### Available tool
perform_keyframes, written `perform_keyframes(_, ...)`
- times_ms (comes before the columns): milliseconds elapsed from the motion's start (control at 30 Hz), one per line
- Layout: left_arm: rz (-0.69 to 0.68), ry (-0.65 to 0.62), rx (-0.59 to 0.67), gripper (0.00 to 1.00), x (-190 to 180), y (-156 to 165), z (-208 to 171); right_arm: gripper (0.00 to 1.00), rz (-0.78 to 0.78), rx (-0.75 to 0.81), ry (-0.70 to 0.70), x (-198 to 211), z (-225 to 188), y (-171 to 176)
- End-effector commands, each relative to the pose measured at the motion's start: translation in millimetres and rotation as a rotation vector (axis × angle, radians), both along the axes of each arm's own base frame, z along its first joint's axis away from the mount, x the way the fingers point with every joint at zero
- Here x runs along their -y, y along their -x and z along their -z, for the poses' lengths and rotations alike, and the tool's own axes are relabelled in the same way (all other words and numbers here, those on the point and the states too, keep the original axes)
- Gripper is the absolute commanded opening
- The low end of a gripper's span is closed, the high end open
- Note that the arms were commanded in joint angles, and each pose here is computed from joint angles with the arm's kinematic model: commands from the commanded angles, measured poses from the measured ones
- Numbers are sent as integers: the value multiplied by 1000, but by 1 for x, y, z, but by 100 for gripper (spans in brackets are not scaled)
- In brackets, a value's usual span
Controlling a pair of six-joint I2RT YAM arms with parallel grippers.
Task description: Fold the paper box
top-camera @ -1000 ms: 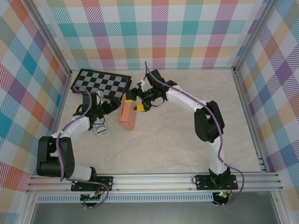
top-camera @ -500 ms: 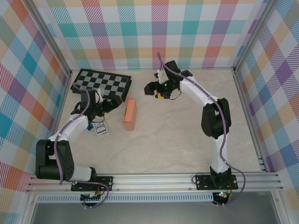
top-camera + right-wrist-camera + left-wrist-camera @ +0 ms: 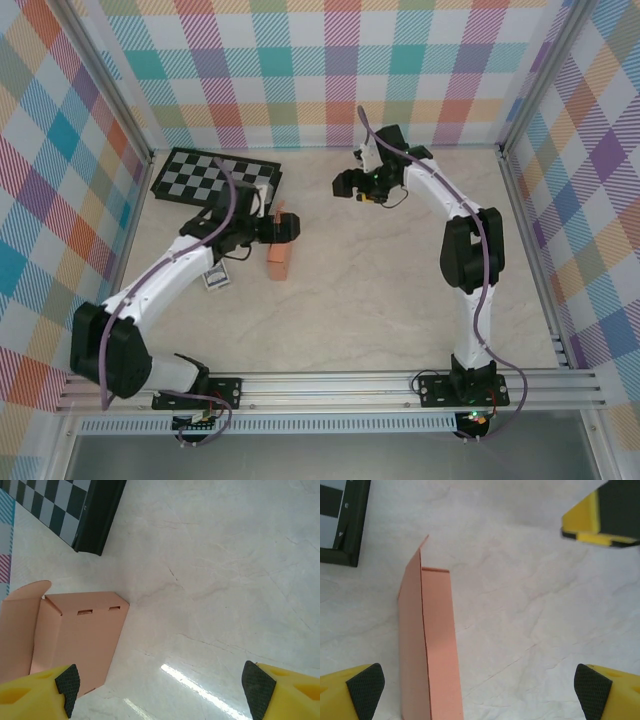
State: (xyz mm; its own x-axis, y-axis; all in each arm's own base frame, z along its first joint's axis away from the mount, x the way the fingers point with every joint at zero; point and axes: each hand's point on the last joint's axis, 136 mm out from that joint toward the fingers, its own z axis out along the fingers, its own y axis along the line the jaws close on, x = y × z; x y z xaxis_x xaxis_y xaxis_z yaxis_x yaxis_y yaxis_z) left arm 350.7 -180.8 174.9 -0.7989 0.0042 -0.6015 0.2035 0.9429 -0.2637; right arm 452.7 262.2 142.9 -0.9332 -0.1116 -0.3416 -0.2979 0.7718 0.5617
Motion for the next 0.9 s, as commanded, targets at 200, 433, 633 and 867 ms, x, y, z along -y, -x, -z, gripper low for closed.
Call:
perform_keyframes(200,-53,-332,-80,100,-15,1,35,87,1,2,-5,6,-3,14)
perform_keyframes(433,-40,-357,-117,85,-2,1,51,87,16,-14,-10,9,0,14)
perform_keyframes(633,3,-443,-139,76,-8,0,58,87,19,-20,-16,13,-2,16)
perform_keyframes(867,78,-429,-172,69,-1,1,69,87,32,-26,-30,17,-5,18)
